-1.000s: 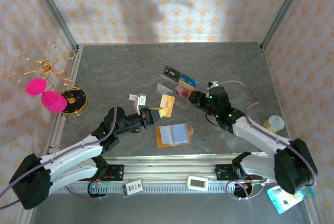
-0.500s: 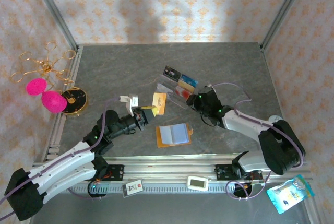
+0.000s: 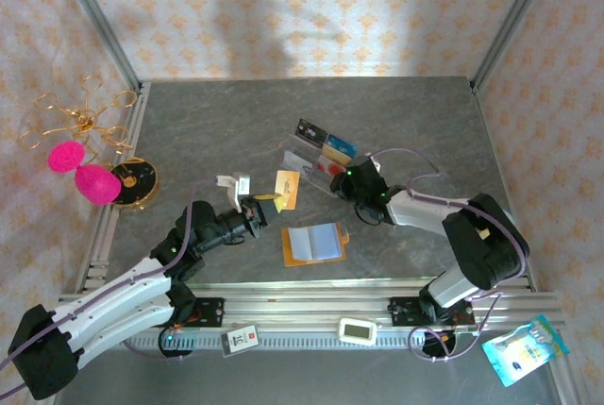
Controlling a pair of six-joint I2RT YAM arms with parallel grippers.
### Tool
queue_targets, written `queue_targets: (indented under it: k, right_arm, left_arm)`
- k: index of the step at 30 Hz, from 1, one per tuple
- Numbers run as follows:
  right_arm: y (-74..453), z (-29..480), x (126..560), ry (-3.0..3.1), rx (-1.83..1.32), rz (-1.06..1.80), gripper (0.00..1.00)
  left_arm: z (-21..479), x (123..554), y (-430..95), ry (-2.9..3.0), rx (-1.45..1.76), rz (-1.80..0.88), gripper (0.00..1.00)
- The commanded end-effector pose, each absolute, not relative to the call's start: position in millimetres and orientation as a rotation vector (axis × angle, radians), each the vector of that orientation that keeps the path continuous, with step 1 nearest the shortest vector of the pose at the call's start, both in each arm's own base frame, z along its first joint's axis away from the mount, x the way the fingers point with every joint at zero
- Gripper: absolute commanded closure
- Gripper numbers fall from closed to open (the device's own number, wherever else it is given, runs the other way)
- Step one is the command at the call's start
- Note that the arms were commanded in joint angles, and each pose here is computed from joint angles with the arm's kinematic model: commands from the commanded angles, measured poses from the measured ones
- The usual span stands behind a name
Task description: Take the credit cards out of the card holder
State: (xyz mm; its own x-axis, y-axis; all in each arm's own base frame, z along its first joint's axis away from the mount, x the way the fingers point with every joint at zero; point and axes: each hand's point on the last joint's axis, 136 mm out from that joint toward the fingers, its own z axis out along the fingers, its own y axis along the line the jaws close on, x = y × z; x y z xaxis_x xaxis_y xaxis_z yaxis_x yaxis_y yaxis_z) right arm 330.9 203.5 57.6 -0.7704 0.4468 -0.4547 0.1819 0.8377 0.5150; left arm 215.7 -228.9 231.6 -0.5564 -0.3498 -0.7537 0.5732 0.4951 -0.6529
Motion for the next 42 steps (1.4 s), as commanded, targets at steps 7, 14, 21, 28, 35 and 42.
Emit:
queue_targets:
  k: [7,14,21,28,35,42]
  right_arm:
    - [200,53,342,2.419,0.48,0.528,0.52]
    - [204,44,347,2.455,0.443,0.5,0.61]
    - [218,23,335,2.619,0.181,0.48,0.72]
    - [218,25,329,2.649,-0.012,0.476,0.8]
    - [215,34,330,2.663,-0.281,0.434,0.81]
    - [225,46,335,2.633,-0.473,0.506,0.74]
  left_arm:
    - [233,213,-228,1.77,0.214,-1.2,1.0]
    - [234,213,-228,1.772,0.217,-1.199,1.0]
    - [237,213,-229,1.779,0.22,-1.197,1.0]
    - [239,213,-229,1.782,0.26,-1.161,1.0]
    - [239,214,-231,1.793,0.288,-1.139,1.0]
    - [236,214,-234,1.807,0.308,-1.137,1.0]
